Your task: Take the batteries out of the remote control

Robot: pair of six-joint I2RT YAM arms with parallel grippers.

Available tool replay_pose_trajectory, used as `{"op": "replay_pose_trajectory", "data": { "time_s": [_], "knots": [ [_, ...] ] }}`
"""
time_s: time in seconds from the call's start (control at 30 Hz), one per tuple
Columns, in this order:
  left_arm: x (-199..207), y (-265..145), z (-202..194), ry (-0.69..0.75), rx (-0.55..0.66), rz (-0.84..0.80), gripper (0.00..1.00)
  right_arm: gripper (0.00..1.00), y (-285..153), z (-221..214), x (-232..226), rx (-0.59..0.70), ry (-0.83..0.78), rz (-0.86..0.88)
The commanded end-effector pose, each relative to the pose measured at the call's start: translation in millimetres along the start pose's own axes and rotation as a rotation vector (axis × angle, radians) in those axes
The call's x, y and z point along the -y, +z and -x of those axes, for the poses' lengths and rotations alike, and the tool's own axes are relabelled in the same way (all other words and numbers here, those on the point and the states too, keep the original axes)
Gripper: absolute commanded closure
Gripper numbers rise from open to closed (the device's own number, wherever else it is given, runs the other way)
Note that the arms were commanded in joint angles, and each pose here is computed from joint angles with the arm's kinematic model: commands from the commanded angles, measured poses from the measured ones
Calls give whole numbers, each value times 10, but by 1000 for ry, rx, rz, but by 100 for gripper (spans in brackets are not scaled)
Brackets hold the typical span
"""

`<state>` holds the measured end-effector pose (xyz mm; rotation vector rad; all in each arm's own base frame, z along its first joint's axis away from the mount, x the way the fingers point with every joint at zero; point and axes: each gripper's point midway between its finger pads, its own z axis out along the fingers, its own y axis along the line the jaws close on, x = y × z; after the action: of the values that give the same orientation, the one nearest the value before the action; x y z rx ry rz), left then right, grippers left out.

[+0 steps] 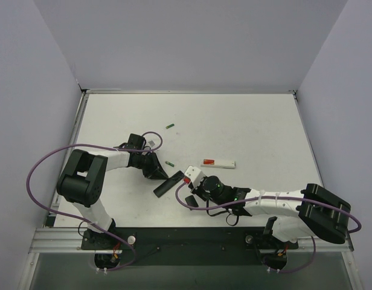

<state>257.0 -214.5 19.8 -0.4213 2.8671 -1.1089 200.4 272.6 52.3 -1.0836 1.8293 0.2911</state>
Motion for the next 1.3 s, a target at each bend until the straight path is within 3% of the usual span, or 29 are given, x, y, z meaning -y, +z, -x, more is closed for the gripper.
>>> {"op": "replay_pose_trajectory", "data": {
  "time_s": [0.0, 0.2, 0.37, 1.27],
  "knots": [
    [140, -54, 58, 42, 27, -38, 81, 100, 9, 295, 42, 55, -9, -8],
    [169, -57, 63, 44, 28, -44, 81, 100, -81, 699, 132, 116, -40, -10],
    [190, -59, 49, 48, 25, -48, 81, 100, -124, 694, 197, 96, -80, -27],
    [403, -145, 48, 125, 60, -38, 81, 100, -194, 114, 7, -43, 4, 39]
  ]
}}
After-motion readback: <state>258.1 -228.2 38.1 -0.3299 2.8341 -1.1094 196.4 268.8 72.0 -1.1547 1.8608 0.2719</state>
